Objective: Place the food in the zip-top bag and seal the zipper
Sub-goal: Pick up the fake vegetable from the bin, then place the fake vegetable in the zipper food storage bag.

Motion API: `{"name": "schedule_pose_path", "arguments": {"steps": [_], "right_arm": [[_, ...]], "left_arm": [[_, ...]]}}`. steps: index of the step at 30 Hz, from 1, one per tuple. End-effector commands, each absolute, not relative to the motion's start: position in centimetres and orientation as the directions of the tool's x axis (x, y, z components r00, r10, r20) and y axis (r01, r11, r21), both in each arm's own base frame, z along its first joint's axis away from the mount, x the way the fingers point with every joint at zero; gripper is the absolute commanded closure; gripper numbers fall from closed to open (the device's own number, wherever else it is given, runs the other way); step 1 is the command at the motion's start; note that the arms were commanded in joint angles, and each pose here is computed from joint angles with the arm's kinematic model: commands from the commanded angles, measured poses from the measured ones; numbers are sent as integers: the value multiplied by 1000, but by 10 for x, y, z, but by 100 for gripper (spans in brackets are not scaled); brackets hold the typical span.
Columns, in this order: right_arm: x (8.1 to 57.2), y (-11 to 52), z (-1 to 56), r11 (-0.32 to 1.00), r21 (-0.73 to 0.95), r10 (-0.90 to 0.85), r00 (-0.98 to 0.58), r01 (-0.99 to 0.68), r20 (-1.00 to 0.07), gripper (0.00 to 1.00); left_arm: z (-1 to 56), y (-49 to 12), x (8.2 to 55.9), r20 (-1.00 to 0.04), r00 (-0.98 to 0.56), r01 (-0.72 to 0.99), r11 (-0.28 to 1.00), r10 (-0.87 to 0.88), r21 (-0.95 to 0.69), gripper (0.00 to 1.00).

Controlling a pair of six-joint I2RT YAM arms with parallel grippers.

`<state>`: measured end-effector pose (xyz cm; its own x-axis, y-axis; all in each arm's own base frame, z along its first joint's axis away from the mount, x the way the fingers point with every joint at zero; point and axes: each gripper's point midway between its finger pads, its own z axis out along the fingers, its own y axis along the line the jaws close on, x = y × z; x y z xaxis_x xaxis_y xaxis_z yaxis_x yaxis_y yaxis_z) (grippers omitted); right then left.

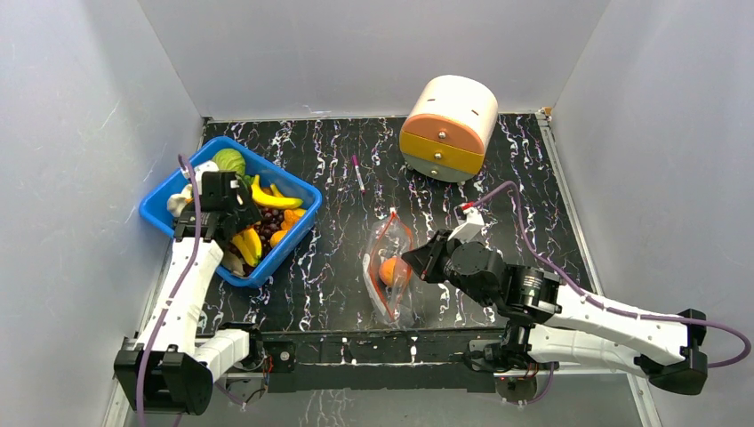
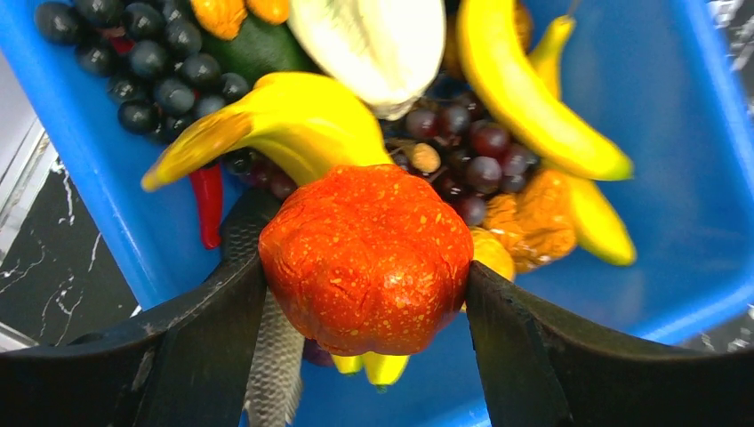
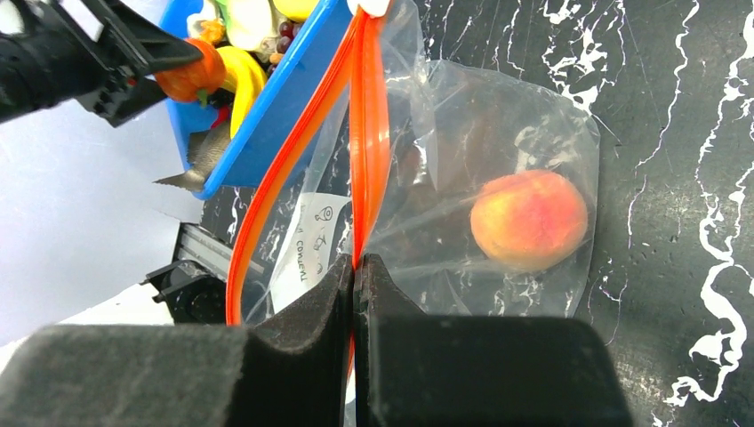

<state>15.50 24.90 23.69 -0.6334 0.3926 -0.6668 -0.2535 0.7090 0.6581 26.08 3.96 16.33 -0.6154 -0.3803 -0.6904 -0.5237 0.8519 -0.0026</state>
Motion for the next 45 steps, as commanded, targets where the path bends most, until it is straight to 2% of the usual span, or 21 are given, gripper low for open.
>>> {"name": "schedule_pose_path", "arguments": {"steps": [1, 5, 11, 16, 21, 24, 28, 33, 39, 45], "right_arm": [[159, 256, 254, 673, 694, 438, -620, -255, -651, 100], [159, 256, 251, 674, 696, 438, -626, -245, -645, 100], [161, 257, 249, 683, 690, 439, -621, -240, -650, 100], [166, 260, 251, 690, 688, 450, -612, -224, -651, 100], [165, 269, 255, 661, 716, 465, -627, -224, -625, 100], [165, 270, 256, 651, 727, 476, -629, -217, -614, 100], [167, 271, 254, 644, 738, 494, -627, -202, -602, 100], [166, 279, 256, 628, 750, 492, -640, -208, -590, 100], [168, 292, 265, 606, 759, 491, -639, -238, -592, 100], [170, 305, 277, 600, 753, 471, -641, -270, -606, 100]], "left_arm": [[199, 19, 259, -687, -627, -424, 901, -368, -95, 49], [211, 1, 254, -667, -648, -353, 921, -368, -165, 52], [219, -48, 249, -605, -727, -135, 932, -324, -337, 51], [224, -89, 241, -531, -796, 12, 869, -291, -494, 51], [239, -112, 231, -504, -821, 104, 798, -268, -593, 53], [251, -131, 221, -497, -828, 182, 713, -259, -677, 53], [265, -165, 202, -432, -865, 278, 473, -256, -836, 55], [277, -176, 191, -406, -877, 305, 354, -259, -884, 57], [307, -193, 190, -411, -869, 338, 275, -276, -900, 60], [303, -228, 174, -405, -894, 354, 252, -191, -901, 59]]}}
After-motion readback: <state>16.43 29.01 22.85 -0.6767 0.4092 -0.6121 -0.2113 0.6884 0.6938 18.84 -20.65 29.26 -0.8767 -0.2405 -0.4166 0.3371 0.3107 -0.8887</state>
